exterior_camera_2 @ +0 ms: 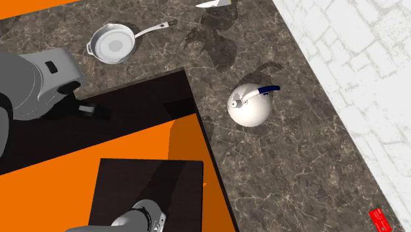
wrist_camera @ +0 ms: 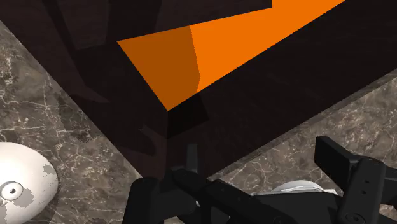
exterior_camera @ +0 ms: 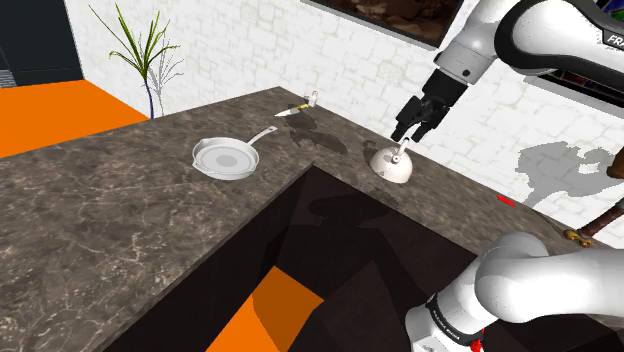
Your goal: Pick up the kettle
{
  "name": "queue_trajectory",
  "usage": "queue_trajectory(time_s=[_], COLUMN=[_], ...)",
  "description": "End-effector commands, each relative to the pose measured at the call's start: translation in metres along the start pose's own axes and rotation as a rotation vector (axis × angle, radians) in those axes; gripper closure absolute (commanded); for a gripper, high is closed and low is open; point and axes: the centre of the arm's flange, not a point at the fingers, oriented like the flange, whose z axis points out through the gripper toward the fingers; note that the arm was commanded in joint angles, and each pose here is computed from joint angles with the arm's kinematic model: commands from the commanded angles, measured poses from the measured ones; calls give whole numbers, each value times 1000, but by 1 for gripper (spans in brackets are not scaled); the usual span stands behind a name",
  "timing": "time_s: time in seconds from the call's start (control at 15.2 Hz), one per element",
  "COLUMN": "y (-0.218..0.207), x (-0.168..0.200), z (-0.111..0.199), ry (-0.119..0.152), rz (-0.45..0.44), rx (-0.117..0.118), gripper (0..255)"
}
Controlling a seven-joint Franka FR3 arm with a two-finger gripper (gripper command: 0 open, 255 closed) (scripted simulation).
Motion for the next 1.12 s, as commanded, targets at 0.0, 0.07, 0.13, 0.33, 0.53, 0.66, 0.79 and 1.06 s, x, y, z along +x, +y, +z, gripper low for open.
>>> queue_trajectory(time_s=[0.0, 0.07, 0.13, 0.33, 0.53, 0.66, 0.79, 1.06], y=[0, 7, 15, 39, 66, 85, 105, 149], x=[0, 12, 23, 55, 86, 104, 122, 153], z=[0, 3, 6, 16, 27, 34, 41, 57], ry=[0, -6, -11, -28, -45, -56, -67, -90], rz=[0, 29, 57, 143, 228, 285, 342, 456], rx=[0, 0, 0, 0, 0, 0, 0, 0], gripper=[0, 0, 0, 0, 0, 0, 0, 0])
